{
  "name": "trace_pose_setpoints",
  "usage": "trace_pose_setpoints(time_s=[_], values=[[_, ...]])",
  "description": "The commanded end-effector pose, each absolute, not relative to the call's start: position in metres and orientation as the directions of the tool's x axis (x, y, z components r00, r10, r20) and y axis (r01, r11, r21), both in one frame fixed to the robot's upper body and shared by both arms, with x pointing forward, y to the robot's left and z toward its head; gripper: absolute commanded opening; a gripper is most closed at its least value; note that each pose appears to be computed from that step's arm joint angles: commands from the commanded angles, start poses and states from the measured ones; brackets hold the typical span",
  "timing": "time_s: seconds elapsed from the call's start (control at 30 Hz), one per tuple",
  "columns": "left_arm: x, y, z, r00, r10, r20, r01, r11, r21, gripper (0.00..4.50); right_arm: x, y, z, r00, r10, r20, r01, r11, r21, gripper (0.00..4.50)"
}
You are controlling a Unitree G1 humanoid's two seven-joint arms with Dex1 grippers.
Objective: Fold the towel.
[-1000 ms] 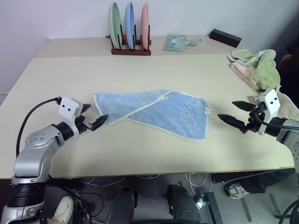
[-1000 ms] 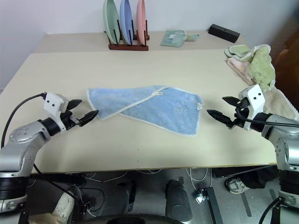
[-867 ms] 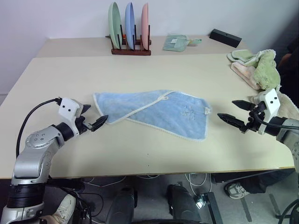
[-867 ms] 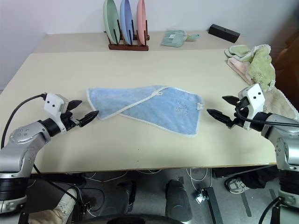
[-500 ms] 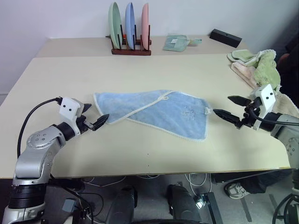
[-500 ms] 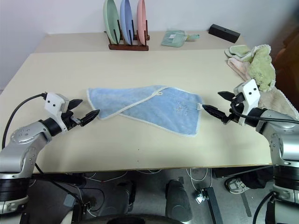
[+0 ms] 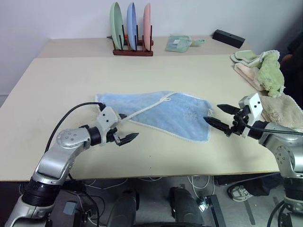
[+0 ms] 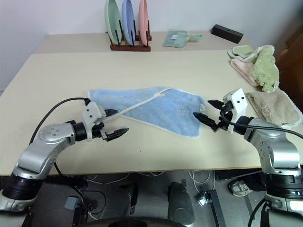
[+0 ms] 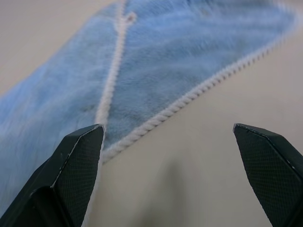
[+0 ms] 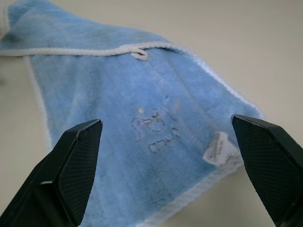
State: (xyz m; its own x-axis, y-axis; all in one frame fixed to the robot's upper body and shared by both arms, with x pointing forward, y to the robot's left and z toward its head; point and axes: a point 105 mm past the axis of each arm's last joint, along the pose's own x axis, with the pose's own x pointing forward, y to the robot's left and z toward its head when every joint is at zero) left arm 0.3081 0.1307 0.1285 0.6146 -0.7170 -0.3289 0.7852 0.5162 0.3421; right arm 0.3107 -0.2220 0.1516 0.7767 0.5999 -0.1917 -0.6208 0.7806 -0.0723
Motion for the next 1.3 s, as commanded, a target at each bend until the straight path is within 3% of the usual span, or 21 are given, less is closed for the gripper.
trace_pose_setpoints(time_s=[0.03, 0.27, 0.53, 0.57, 0.63, 0.83, 0.87, 1.07, 1.17, 1.3], values=[[0.326, 0.146, 0.130, 0.694, -0.635, -0.339, 0.714, 0.544, 0.441, 4.50, 0.306, -0.218, 0.160, 0.792, 0.593, -0.147, -0.608, 0.788, -0.096, 4.43], [0.344, 0.193, 0.111, 0.770, -0.469, -0.432, 0.637, 0.592, 0.493, 4.50, 0.306, -0.219, 0.160, 0.808, 0.575, -0.130, -0.587, 0.803, -0.098, 4.43], [0.352, 0.198, 0.098, 0.771, -0.456, -0.444, 0.634, 0.606, 0.481, 4.50, 0.309, -0.200, 0.156, 0.783, 0.612, -0.111, -0.621, 0.779, -0.084, 4.43], [0.353, 0.199, 0.096, 0.775, -0.448, -0.445, 0.630, 0.602, 0.491, 3.98, 0.309, -0.198, 0.155, 0.782, 0.614, -0.109, -0.622, 0.778, -0.082, 4.50], [0.356, 0.206, 0.095, 0.799, -0.411, -0.440, 0.599, 0.611, 0.517, 3.34, 0.308, -0.195, 0.154, 0.780, 0.616, -0.107, -0.624, 0.777, -0.080, 4.50], [0.362, 0.210, 0.105, 0.840, -0.399, -0.368, 0.543, 0.637, 0.548, 0.32, 0.307, -0.194, 0.153, 0.778, 0.618, -0.114, -0.627, 0.774, -0.089, 4.50], [0.362, 0.210, 0.107, 0.842, -0.405, -0.358, 0.540, 0.637, 0.550, 0.05, 0.308, -0.195, 0.154, 0.781, 0.614, -0.113, -0.624, 0.776, -0.094, 4.50], [0.342, 0.211, 0.131, 0.818, -0.503, -0.278, 0.573, 0.677, 0.462, 0.05, 0.329, -0.209, 0.152, 0.818, 0.545, -0.184, -0.575, 0.792, -0.208, 4.50], [0.322, 0.215, 0.128, 0.757, -0.557, -0.343, 0.654, 0.656, 0.377, 0.05, 0.355, -0.229, 0.151, 0.859, 0.451, -0.243, -0.510, 0.801, -0.313, 4.50], [0.312, 0.219, 0.122, 0.719, -0.565, -0.404, 0.692, 0.635, 0.345, 0.05, 0.377, -0.232, 0.163, 0.864, 0.449, -0.227, -0.501, 0.804, -0.320, 4.50]])
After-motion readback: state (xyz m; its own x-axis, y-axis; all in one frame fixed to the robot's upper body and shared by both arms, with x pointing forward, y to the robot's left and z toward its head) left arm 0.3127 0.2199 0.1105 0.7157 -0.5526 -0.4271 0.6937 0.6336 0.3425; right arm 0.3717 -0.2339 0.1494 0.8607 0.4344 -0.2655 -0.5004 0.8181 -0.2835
